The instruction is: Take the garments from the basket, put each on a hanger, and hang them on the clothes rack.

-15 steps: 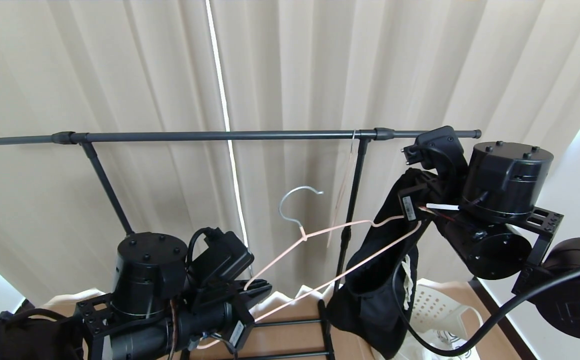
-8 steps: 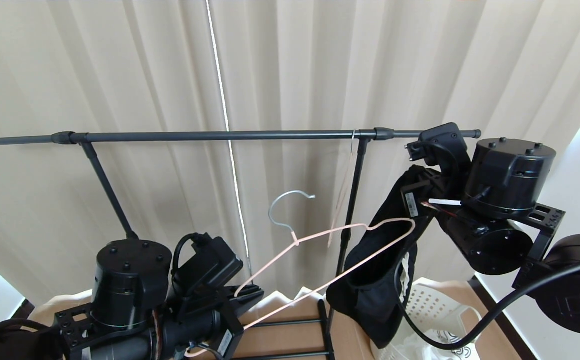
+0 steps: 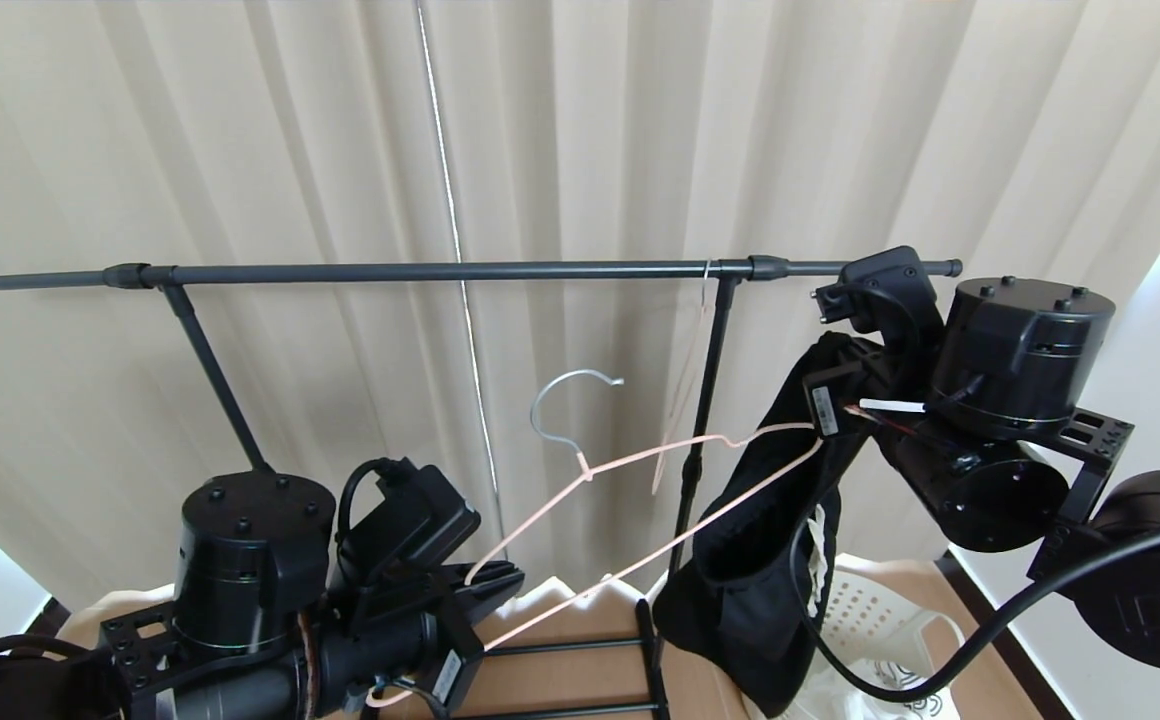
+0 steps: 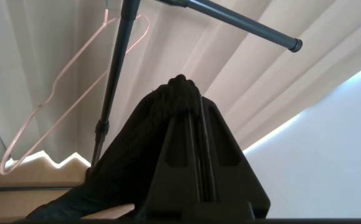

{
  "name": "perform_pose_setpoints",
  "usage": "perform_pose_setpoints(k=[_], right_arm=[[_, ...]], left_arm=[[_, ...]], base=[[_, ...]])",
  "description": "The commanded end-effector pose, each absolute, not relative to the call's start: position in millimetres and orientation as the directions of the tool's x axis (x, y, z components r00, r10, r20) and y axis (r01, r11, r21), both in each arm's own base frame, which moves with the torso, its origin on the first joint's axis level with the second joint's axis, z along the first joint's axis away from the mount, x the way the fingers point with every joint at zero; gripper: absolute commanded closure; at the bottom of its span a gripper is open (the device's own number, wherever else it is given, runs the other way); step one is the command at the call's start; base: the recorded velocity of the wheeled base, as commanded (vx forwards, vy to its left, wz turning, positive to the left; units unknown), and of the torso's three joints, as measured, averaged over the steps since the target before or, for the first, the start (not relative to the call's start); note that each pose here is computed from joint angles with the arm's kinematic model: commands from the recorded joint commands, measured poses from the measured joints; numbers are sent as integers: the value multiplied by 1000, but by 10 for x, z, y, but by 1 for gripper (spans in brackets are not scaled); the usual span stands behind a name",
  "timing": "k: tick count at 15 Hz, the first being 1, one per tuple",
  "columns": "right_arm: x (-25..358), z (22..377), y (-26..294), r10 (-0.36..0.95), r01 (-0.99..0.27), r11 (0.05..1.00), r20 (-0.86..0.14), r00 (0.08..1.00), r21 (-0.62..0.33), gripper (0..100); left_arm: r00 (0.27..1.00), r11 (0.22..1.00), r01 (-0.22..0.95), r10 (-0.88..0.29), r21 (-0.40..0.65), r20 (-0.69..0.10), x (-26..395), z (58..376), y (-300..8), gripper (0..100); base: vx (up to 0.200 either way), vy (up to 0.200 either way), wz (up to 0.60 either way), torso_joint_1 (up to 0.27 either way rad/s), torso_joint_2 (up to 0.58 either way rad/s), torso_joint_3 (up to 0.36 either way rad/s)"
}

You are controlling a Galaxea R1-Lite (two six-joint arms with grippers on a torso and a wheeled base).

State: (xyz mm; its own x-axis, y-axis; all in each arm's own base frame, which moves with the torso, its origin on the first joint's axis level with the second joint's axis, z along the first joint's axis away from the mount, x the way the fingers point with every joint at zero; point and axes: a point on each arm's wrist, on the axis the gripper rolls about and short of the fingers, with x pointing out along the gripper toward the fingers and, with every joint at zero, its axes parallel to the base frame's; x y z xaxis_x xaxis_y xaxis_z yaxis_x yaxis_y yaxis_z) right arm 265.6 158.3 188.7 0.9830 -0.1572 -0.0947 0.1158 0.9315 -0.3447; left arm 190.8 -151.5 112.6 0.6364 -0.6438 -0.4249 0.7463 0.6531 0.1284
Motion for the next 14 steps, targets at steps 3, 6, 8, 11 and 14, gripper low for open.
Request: perform_pose_setpoints(k=[3, 6, 8, 11, 14], right_arm=[[2651, 1861, 1588, -157, 112, 930, -101, 982, -350, 100], [2648, 1851, 1604, -152, 107, 930, -104, 983, -351, 100], [2667, 1815, 1616, -155, 106, 928, -111, 982, -357, 100], [2652, 1808, 1667, -152, 103, 928, -111, 982, -359, 100], [2659, 1790, 1732, -162, 115, 929, -109, 981, -352, 100]], left_arm=[[654, 671, 730, -633, 127, -413, 1944, 1155, -1536, 100], [657, 678, 726, -636, 115, -405, 1990, 1171, -1580, 100], [660, 679, 725, -635, 118, -402, 2020, 1173, -1617, 100], [681, 701, 702, -609, 127, -406, 2086, 1154, -1665, 100], [703, 729, 675, -591, 112, -395, 2157, 1170, -1728, 100]], base=[[0, 0, 0, 0, 0, 0], [0, 0, 0, 0, 0, 0], [0, 0, 0, 0, 0, 0], [0, 0, 0, 0, 0, 0], [0, 0, 0, 0, 0, 0]])
